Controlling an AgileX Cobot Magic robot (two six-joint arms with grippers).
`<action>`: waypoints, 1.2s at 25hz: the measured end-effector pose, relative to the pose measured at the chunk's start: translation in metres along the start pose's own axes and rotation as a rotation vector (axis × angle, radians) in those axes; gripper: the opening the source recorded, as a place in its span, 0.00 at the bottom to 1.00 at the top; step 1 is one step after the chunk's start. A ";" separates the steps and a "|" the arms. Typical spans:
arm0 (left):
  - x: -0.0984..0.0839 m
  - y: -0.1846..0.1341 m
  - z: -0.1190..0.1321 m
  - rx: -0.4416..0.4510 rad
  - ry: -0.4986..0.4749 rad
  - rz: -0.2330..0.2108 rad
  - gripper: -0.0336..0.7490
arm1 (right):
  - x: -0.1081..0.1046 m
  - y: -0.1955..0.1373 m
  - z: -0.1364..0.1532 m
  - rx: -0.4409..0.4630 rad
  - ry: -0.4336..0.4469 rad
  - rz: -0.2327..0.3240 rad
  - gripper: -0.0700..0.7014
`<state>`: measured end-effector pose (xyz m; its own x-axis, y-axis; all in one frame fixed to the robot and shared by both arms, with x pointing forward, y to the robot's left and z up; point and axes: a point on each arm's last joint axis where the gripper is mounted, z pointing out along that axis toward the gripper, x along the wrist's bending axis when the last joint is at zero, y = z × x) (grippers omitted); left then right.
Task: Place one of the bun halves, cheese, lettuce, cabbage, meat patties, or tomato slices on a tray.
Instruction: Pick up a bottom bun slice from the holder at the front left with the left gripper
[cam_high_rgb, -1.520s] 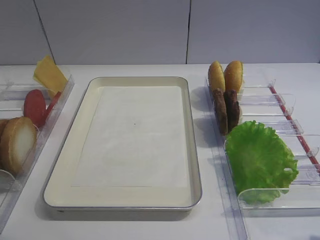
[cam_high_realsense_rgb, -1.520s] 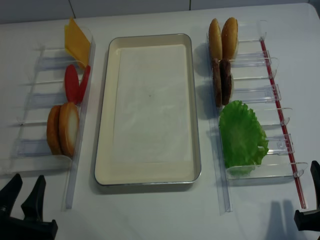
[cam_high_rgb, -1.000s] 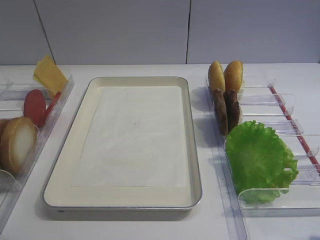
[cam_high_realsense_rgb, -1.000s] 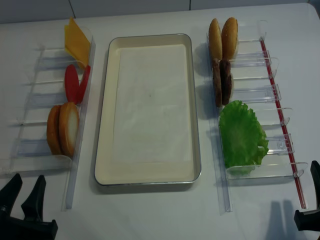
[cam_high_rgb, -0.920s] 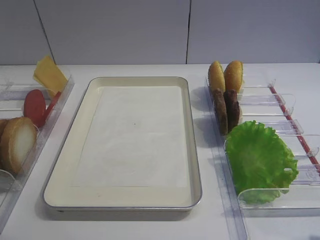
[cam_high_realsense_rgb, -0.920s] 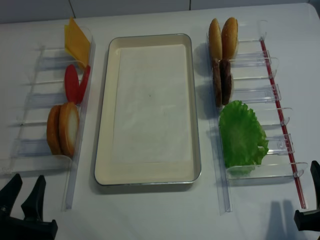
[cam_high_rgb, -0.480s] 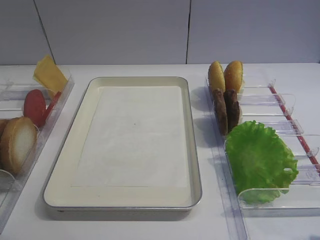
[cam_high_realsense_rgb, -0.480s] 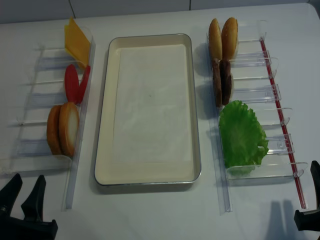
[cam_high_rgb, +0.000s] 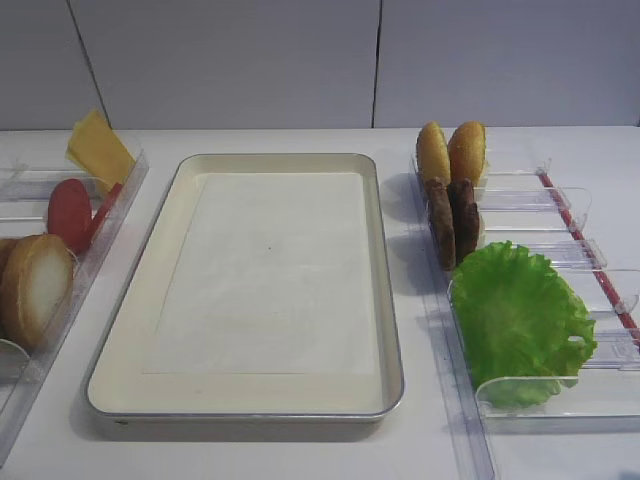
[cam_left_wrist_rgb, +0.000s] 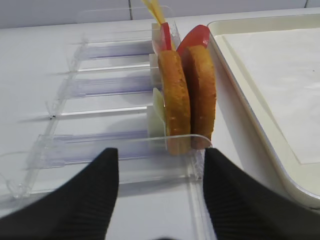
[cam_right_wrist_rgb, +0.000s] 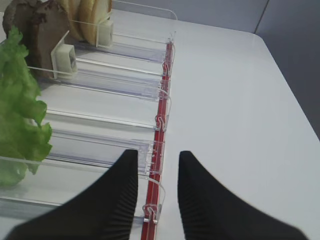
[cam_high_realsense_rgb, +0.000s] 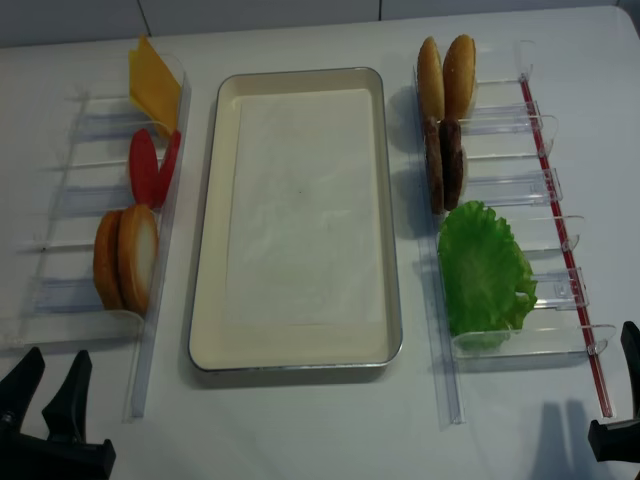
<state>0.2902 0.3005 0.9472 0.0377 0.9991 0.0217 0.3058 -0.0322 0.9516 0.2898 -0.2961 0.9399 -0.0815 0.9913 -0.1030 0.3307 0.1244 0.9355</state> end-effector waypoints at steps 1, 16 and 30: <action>0.000 0.000 0.000 0.000 0.000 0.000 0.50 | 0.000 0.000 0.000 0.000 0.000 0.000 0.41; 0.002 0.006 -0.002 -0.022 0.026 0.049 0.49 | 0.000 0.000 0.000 0.000 0.000 0.000 0.41; 0.006 0.105 -0.087 -0.125 0.029 -0.008 0.49 | 0.000 0.000 0.000 0.000 0.000 0.000 0.41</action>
<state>0.2400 0.3055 1.0737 0.0076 0.9997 0.0212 0.1850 -0.0222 0.9825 0.2898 -0.2961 0.9399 -0.0815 0.9913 -0.1030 0.3307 0.1244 0.9355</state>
